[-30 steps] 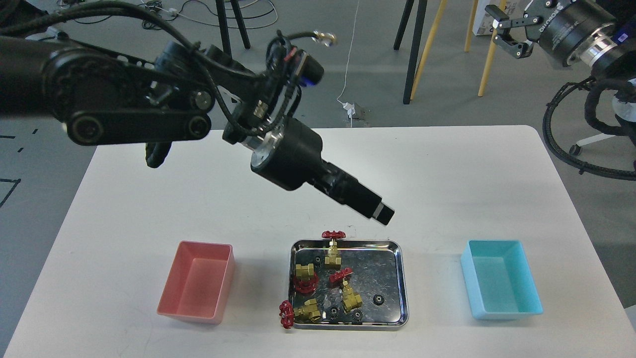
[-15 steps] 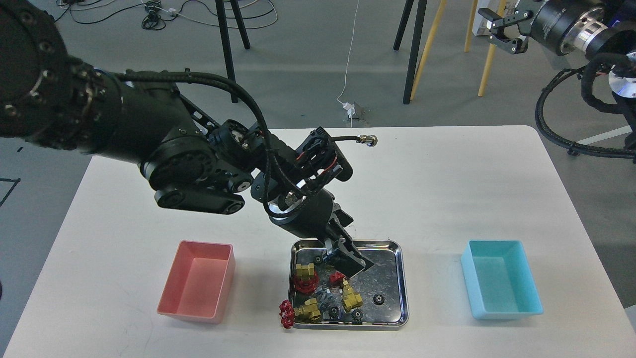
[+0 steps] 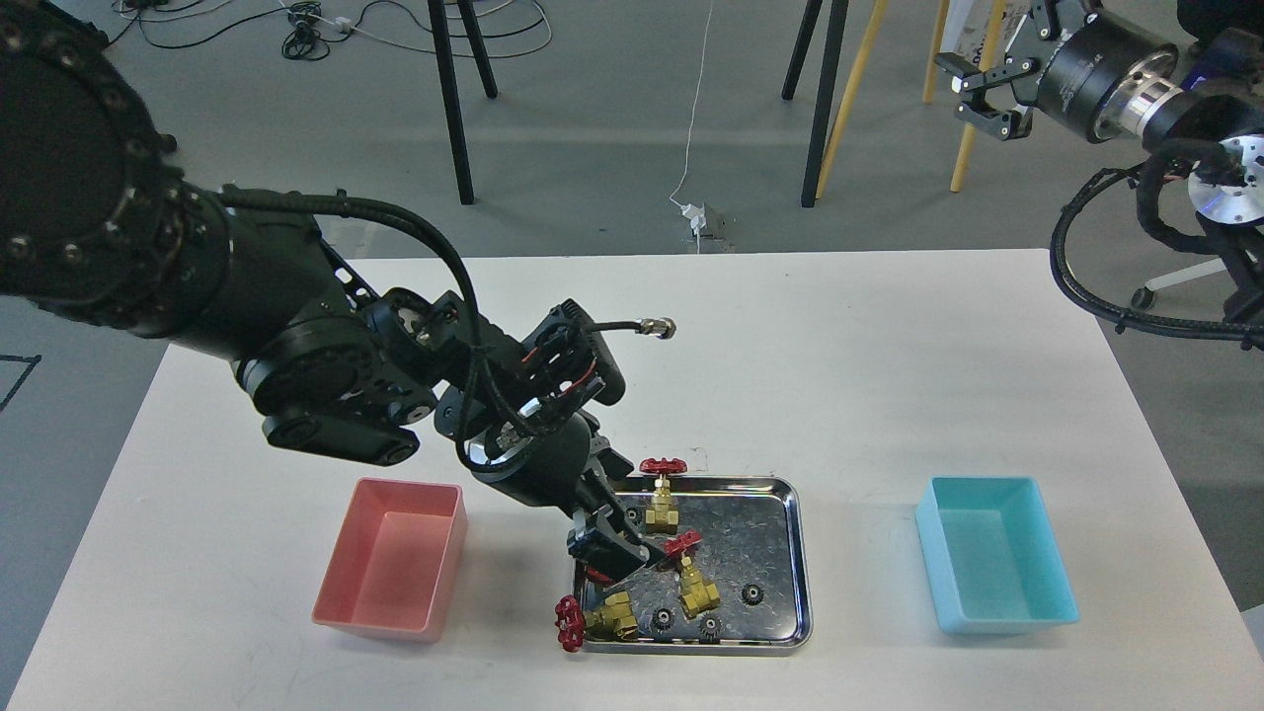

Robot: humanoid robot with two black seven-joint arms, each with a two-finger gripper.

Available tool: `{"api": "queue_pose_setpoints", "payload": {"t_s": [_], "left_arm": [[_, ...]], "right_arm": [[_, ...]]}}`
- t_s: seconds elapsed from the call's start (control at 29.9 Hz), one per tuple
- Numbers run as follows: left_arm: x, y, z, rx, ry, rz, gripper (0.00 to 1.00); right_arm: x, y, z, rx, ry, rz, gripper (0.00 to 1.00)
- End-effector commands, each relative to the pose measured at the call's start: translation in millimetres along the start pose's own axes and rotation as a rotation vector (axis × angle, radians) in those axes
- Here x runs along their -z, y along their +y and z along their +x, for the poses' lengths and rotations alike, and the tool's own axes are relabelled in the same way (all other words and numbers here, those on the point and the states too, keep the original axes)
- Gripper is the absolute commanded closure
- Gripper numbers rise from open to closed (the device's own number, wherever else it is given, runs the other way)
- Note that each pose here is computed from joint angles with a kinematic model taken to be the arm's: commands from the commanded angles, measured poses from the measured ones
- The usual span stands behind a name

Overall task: Place valve in pink box and gear in blue box
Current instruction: 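Close the left gripper on the brass valve and lift it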

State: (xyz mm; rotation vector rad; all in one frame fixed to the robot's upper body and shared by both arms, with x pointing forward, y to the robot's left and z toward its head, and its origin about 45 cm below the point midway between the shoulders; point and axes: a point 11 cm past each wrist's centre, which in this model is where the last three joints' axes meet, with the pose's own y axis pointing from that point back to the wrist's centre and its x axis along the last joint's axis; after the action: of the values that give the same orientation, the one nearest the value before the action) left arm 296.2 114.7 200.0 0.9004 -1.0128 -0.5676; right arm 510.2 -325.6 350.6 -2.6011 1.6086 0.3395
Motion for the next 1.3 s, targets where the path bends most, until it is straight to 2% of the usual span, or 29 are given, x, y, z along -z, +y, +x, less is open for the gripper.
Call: {"api": "queue_pose_setpoints", "payload": {"t_s": [0.0,0.53,0.67,0.77,0.94,1.27], "left_arm": [[18,-12,-23,-0.017,0.011,0.026,0.01],[31,-51,-54,-0.129,0.041,0.019,0.03],[29,-53,-56,-0.147,0.04,0.013,0.11],[29,-54,-59,-0.148,0.038,0.014,0.23],[29,-54,-59,-0.171,0.026,0.015,0.36],[34,-60,-64,-0.178,0.026,0.024,0.5]], "right_arm": [[-3,-1,-2,0.006,-0.003,-0.003,0.01],[-15,-6,-9,0.02,-0.019,-0.02,0.01],[-18,-7,-11,0.024,-0.023,-0.024,0.01],[-19,-7,-10,0.023,-0.024,-0.025,0.01],[-25,-8,-12,0.027,-0.031,-0.032,0.01],[-25,-8,-12,0.027,-0.031,-0.032,0.01]]}}
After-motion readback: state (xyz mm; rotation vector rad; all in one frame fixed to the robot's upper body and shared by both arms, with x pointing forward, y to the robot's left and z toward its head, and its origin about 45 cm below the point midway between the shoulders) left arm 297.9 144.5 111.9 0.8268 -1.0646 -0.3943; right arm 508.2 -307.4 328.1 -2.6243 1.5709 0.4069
